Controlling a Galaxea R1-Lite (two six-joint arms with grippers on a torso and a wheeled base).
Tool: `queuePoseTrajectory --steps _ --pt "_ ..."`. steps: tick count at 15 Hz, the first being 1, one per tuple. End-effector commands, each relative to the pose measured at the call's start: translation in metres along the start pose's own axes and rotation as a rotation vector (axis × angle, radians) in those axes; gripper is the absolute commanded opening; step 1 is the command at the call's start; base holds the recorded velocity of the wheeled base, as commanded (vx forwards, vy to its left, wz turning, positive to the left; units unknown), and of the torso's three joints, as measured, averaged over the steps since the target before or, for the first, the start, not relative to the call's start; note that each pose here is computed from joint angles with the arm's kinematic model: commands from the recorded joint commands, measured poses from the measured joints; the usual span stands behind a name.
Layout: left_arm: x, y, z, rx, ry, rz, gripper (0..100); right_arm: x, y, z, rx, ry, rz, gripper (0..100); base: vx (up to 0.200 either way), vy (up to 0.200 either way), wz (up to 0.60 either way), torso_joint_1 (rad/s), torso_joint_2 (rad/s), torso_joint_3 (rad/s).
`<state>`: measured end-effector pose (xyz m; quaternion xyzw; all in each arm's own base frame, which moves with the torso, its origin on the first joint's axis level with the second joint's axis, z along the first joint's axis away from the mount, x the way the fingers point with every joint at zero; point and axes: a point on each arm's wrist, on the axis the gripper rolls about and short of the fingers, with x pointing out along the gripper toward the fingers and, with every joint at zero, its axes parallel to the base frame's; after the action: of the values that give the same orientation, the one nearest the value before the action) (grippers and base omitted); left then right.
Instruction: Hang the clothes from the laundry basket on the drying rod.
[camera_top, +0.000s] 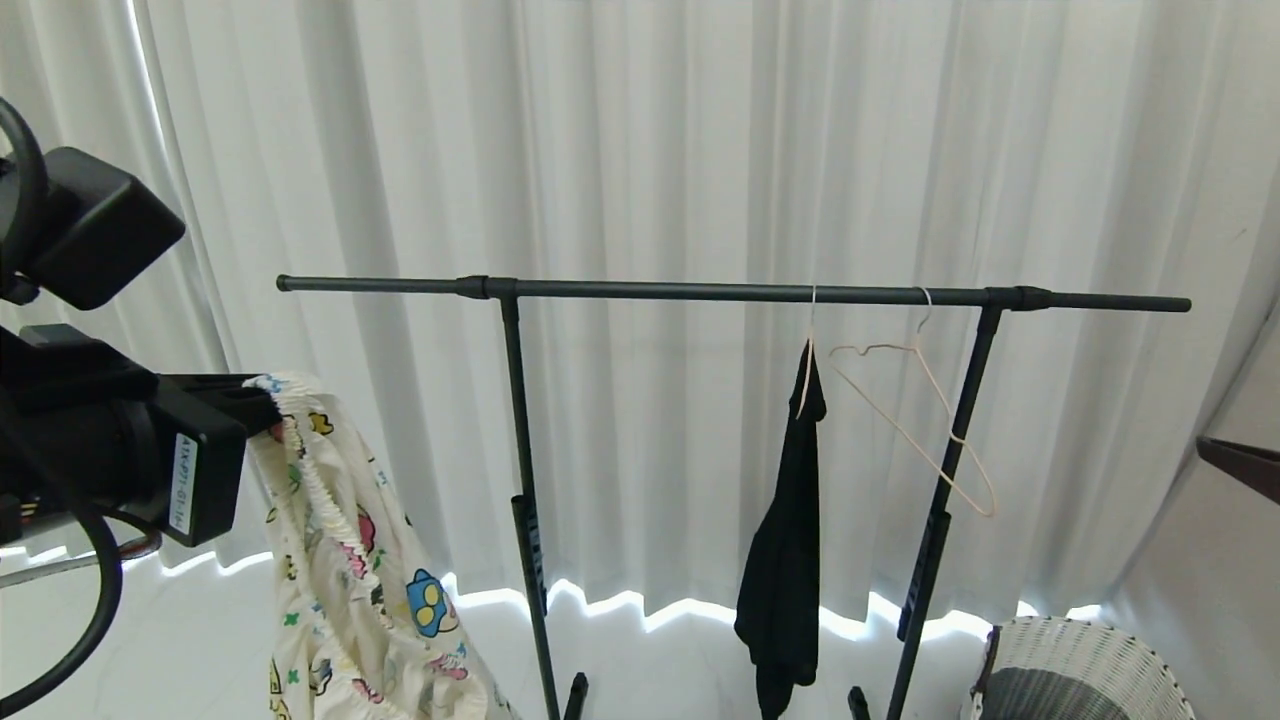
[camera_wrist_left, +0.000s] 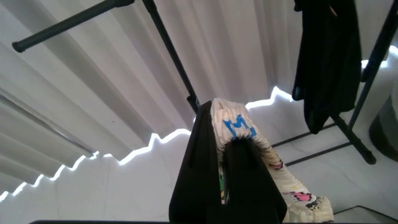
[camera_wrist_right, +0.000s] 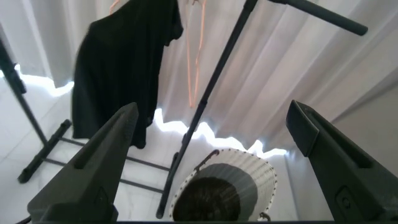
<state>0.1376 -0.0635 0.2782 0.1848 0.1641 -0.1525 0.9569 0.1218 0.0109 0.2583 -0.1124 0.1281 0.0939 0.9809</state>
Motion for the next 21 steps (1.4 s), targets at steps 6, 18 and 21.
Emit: queuePoseTrajectory --steps 6,18,21 --pt "0.001 0.000 0.000 0.001 0.002 -0.001 0 0.003 0.000 -0.002 0.003 0.015 0.004 100 0.200 0.000 0.00 0.004 0.00 0.000" --pt "0.000 -0.001 -0.003 0.002 0.007 -0.002 0 0.050 0.005 -0.040 0.197 0.206 0.027 100 0.150 0.000 0.00 0.004 0.00 0.001" --pt "-0.001 0.000 0.001 -0.002 -0.027 0.007 0 0.080 0.000 -0.056 0.217 0.267 0.009 100 0.000 0.000 0.00 0.000 0.00 0.000"
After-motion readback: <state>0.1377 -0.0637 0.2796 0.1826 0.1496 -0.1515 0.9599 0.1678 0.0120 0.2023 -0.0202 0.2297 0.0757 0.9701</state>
